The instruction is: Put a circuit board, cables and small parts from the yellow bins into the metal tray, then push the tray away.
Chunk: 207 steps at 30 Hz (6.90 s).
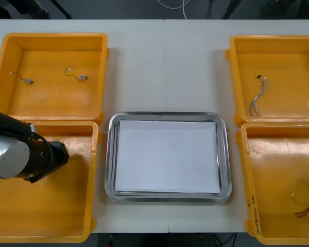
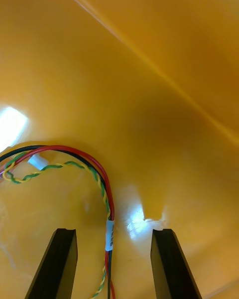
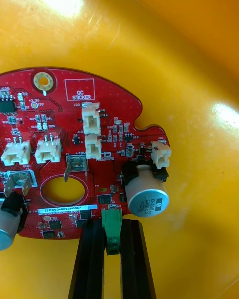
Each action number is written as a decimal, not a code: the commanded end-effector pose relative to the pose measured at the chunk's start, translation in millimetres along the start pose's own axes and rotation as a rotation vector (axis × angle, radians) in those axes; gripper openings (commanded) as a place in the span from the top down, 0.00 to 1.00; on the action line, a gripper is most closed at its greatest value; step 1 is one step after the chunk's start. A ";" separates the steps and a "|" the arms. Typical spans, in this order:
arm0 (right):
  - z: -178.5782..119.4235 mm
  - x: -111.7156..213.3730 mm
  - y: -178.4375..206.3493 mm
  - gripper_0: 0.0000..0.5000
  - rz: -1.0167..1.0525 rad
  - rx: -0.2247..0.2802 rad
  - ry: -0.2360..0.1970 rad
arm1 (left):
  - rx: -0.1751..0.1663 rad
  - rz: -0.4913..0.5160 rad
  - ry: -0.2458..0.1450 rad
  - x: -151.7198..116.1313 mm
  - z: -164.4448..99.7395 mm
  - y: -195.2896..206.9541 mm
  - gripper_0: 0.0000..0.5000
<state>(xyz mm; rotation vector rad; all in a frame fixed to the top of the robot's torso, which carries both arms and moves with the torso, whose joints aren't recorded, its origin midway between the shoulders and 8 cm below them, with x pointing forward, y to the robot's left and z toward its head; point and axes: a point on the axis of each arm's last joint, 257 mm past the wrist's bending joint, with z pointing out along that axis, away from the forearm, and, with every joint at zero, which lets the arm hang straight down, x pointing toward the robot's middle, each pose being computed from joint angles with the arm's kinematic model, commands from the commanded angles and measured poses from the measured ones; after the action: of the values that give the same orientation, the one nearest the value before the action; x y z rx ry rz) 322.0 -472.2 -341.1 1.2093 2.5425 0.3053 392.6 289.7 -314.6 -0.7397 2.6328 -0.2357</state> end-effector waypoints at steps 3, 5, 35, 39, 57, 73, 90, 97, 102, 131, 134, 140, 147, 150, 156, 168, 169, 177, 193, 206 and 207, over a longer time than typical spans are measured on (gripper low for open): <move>6.3 2.2 5.0 0.14 0.021 -0.002 -0.001 | -0.025 0.013 0.020 10.3 -15.6 3.6 1.00; 9.8 4.3 4.4 0.14 0.024 -0.002 0.004 | -0.037 0.022 0.020 9.6 -28.3 5.8 1.00; 14.5 4.1 8.7 1.00 0.016 0.005 0.002 | 0.054 0.341 -0.116 -25.9 -135.3 -67.4 1.00; 5.3 -6.7 17.6 1.00 0.004 0.009 -0.008 | 0.055 0.450 -0.117 -21.8 -136.7 -81.5 1.00; -69.9 -28.1 32.9 1.00 -0.098 0.097 -0.010 | 0.125 0.797 0.002 54.8 -133.3 -156.9 1.00; -138.4 -29.4 58.6 1.00 -0.208 0.079 -0.007 | 0.047 0.889 0.095 98.3 -100.9 -173.8 1.00; -175.0 -3.8 121.9 1.00 -0.509 0.013 -0.038 | -0.042 0.913 0.090 121.6 -58.3 -174.1 1.00; -178.4 9.3 152.1 1.00 -0.729 -0.027 -0.036 | -0.014 0.892 0.094 135.3 -42.1 -184.1 0.99; -179.2 17.6 170.4 1.00 -0.879 -0.050 -0.032 | 0.014 0.882 0.093 143.8 -31.9 -190.0 1.00; -177.9 57.0 217.5 1.00 -1.265 -0.090 -0.026 | 0.009 0.832 0.127 169.3 -5.0 -179.1 0.89; -177.8 59.4 221.9 1.00 -1.289 -0.090 -0.027 | 0.009 0.827 0.125 169.0 -5.0 -179.2 0.35; -173.5 67.2 229.8 1.00 -1.374 -0.062 -0.040 | 0.028 0.814 0.120 169.8 -4.9 -184.4 0.00; -168.6 75.1 236.4 1.00 -1.442 -0.044 -0.040 | 0.044 0.783 0.103 161.4 -8.9 -192.4 0.00; -167.4 79.9 238.8 1.00 -1.468 -0.043 -0.033 | 0.044 0.773 0.093 150.5 -17.2 -196.4 0.00; -166.8 84.7 241.8 1.00 -1.497 -0.045 -0.028 | 0.026 0.755 0.122 132.9 -41.4 -198.5 0.00; -164.8 87.0 240.9 1.00 -1.514 -0.044 -0.020 | -0.020 0.679 0.117 80.8 -83.1 -189.9 0.00; -163.3 88.2 240.3 1.00 -1.522 -0.040 -0.016 | -0.013 0.666 0.115 75.5 -87.2 -190.7 0.00; -154.6 110.3 255.1 1.00 -1.606 -0.064 0.000 | 0.027 0.654 0.077 37.2 -109.2 -195.2 0.00; -135.4 169.9 295.1 1.00 -1.828 -0.109 -0.010 | 0.061 0.526 0.035 -47.5 -129.0 -190.7 0.00; -116.8 210.9 302.9 1.00 -1.975 -0.125 -0.007 | -0.014 0.460 -0.023 -132.3 -131.0 -136.7 0.00; -113.9 215.3 302.0 1.00 -1.992 -0.122 -0.008 | -0.030 0.453 -0.031 -140.8 -131.4 -130.2 0.00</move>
<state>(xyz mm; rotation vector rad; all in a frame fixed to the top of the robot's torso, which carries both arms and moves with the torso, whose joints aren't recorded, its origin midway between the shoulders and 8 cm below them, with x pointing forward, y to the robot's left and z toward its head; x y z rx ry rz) 373.8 -147.5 -183.3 -1.3521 2.4318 -0.0600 488.0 223.8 -151.8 -0.1038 2.7682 -0.1414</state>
